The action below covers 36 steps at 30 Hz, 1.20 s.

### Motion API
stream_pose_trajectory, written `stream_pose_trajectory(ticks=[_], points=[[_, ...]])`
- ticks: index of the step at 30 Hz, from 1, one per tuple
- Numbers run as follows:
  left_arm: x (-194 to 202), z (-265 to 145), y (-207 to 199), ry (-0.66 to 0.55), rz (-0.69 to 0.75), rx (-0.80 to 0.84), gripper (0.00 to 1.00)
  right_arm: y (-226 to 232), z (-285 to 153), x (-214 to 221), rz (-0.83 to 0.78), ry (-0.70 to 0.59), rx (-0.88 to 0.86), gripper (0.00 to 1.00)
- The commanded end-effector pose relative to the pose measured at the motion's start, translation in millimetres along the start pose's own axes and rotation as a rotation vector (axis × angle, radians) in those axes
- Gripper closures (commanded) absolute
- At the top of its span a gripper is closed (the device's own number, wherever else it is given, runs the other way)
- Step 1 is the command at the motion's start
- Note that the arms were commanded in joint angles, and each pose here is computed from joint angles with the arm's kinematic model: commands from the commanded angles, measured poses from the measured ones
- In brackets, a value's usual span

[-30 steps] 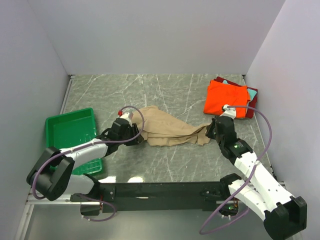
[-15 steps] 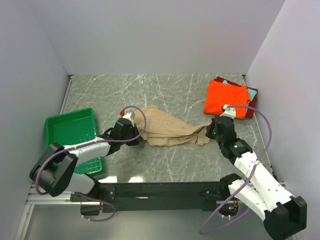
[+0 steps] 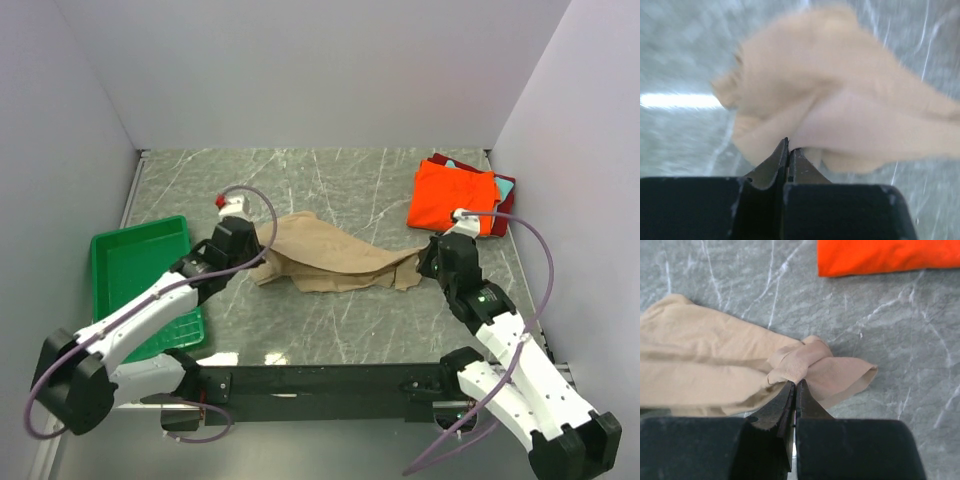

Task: Fold and stack the t-shirts
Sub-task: Flatten the tshirt out

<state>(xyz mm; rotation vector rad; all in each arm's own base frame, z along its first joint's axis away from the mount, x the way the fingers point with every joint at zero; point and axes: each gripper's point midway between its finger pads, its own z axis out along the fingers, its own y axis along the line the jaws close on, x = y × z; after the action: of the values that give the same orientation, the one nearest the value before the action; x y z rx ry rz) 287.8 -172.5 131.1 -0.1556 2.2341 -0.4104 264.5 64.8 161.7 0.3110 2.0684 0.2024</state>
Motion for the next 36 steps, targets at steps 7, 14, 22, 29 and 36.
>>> stream_pose_trajectory(ticks=[7, 14, 22, 29, 36], points=[[-103.6, -68.5, 43.3, -0.278, 0.026, -0.323, 1.00, 19.5, -45.2, -63.7, 0.000, -0.145, -0.091, 1.00], [-127.1, -84.1, 62.7, -0.362, -0.006, -0.414, 1.00, 35.3, -42.3, -30.2, 0.015, -0.058, -0.218, 1.00], [-89.6, -52.4, 74.2, -0.260, 0.011, -0.431, 1.00, 15.3, -17.7, 35.9, 0.066, 0.107, -0.147, 0.47], [-81.2, -42.0, 83.9, -0.235, 0.012, -0.455, 1.00, 13.1, -7.6, 50.5, 0.100, 0.131, -0.133, 0.32], [-73.7, -30.6, 97.4, -0.204, -0.004, -0.468, 1.00, 14.9, 19.3, 45.4, 0.116, 0.119, -0.084, 0.24]])
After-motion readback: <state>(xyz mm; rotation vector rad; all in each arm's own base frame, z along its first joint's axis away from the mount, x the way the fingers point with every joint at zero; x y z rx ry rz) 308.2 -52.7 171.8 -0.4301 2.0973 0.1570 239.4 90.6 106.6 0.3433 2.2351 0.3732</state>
